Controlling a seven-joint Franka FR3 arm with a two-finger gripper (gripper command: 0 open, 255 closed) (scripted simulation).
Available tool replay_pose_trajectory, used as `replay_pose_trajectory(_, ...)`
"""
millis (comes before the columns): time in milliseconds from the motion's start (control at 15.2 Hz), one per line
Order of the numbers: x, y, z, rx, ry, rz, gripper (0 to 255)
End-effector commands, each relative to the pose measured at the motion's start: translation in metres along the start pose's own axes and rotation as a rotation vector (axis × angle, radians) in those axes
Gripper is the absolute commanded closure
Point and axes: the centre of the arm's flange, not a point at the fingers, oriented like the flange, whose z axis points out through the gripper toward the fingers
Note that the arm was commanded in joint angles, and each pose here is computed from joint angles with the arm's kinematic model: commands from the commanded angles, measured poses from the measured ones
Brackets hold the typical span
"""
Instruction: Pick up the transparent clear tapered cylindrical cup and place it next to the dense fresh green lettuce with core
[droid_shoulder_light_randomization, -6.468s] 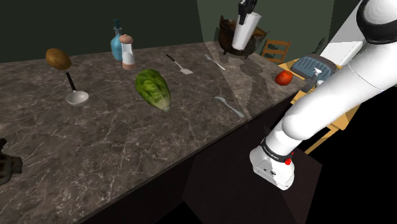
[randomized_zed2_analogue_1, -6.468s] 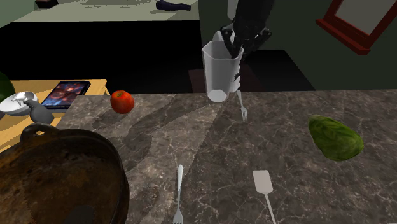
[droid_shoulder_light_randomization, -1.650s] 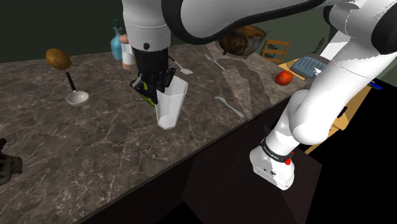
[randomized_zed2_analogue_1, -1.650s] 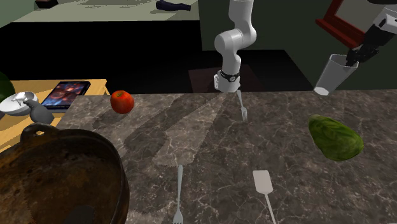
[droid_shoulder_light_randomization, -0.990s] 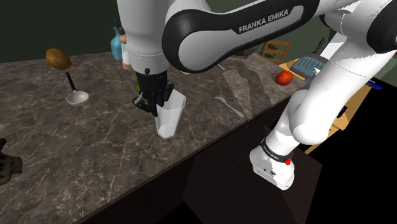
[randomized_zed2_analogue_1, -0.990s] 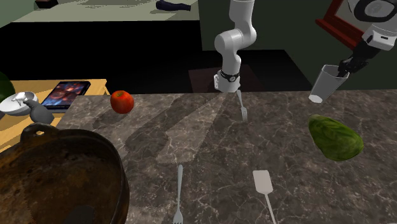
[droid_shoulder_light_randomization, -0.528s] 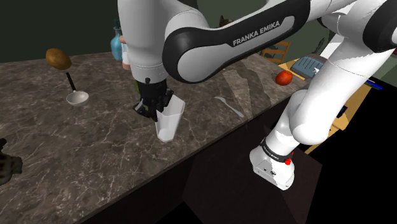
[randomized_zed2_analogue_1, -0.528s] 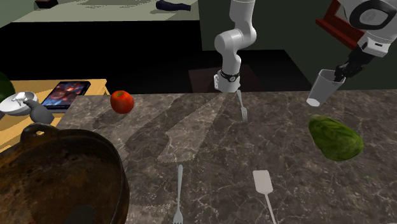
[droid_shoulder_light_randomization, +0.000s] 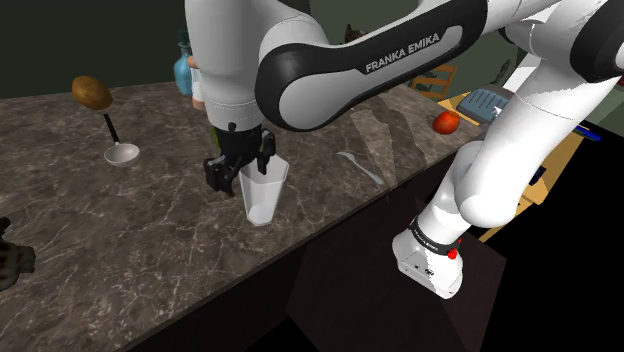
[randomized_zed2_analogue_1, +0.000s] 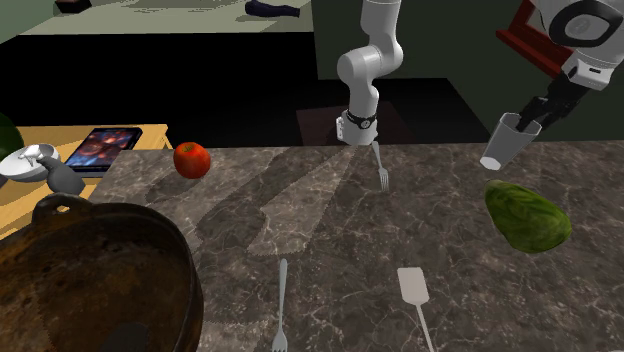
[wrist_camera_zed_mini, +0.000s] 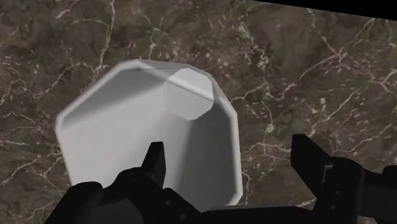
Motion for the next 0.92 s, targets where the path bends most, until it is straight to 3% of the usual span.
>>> replay_pose_trajectory(0, 0.000, 0.000, 0.000, 0.000, 0.000, 0.000, 0)
replay_pose_trajectory(66, 0.000, 0.000, 0.000, 0.000, 0.000, 0.000, 0)
replay_pose_trajectory(330, 0.000, 0.000, -0.050, 0.000, 0.000, 0.000, 0)
replay_pose_trajectory(858, 0.000, 0.000, -0.050, 0.000, 0.000, 0.000, 0)
